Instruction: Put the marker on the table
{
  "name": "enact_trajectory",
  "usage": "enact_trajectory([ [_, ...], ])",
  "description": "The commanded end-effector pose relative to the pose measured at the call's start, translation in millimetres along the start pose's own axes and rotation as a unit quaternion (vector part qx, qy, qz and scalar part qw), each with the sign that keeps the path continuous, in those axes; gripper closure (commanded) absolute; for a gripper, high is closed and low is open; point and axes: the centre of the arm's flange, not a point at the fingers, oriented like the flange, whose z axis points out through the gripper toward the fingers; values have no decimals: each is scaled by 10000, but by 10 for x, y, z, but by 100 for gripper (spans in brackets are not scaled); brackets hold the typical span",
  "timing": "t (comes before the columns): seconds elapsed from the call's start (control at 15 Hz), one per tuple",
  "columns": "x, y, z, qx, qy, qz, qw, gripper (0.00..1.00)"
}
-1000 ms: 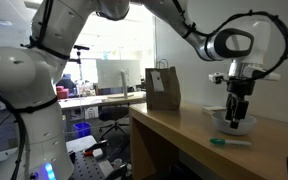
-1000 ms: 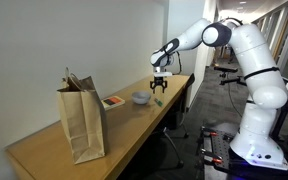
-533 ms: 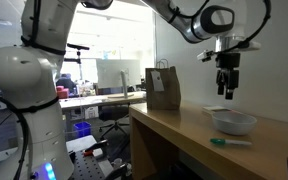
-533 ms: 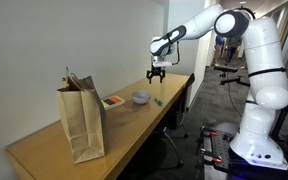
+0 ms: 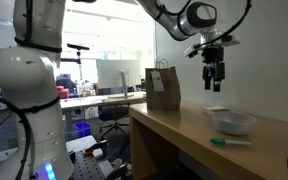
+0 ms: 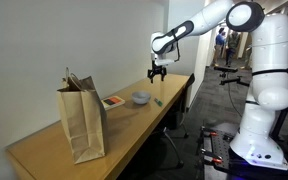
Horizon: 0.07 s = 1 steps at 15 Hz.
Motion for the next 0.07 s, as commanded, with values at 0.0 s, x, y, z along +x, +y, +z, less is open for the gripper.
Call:
enact_trajectory([
  [0.0,-182,38,-6,-77,108,-137,9998,0],
])
